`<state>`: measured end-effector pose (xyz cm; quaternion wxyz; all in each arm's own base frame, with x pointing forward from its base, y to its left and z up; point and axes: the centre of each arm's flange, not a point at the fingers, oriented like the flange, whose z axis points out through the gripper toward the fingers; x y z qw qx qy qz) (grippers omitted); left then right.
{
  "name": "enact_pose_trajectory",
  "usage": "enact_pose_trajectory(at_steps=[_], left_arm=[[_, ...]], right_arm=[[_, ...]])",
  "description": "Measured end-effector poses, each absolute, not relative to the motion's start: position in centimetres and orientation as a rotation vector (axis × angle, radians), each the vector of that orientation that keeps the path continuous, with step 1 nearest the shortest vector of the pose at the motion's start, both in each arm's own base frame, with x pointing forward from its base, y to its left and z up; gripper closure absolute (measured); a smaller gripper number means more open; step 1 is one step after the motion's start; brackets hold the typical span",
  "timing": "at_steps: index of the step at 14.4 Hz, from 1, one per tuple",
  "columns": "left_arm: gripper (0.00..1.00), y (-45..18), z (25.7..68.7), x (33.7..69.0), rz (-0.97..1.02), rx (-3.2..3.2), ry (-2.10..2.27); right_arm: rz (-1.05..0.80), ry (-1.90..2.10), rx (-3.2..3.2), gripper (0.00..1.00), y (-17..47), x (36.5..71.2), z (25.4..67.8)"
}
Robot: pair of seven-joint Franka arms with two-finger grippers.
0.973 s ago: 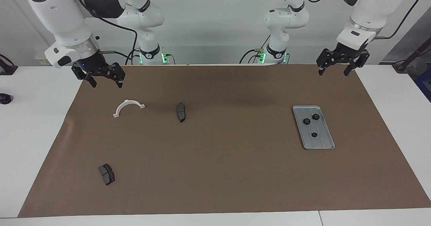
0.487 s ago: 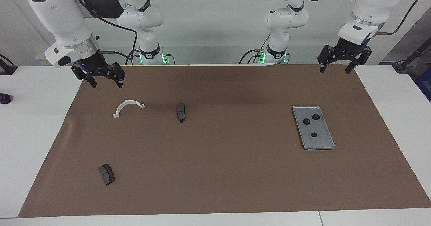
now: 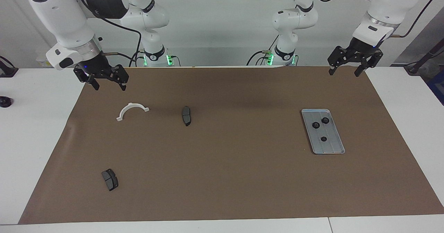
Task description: Pick bearing gear from pile to tray
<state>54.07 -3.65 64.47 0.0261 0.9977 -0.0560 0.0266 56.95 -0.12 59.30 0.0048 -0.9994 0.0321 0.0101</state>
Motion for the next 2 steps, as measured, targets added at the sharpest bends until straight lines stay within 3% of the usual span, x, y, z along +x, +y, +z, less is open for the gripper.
enact_pose_trajectory(at_steps=[2], left_arm=[[0.0, -3.68, 64.43, 54.05, 0.078, 3.084, -0.175]], right_arm=[[0.032, 0.103, -3.13, 0.0, -0.21, 56.95, 59.3]])
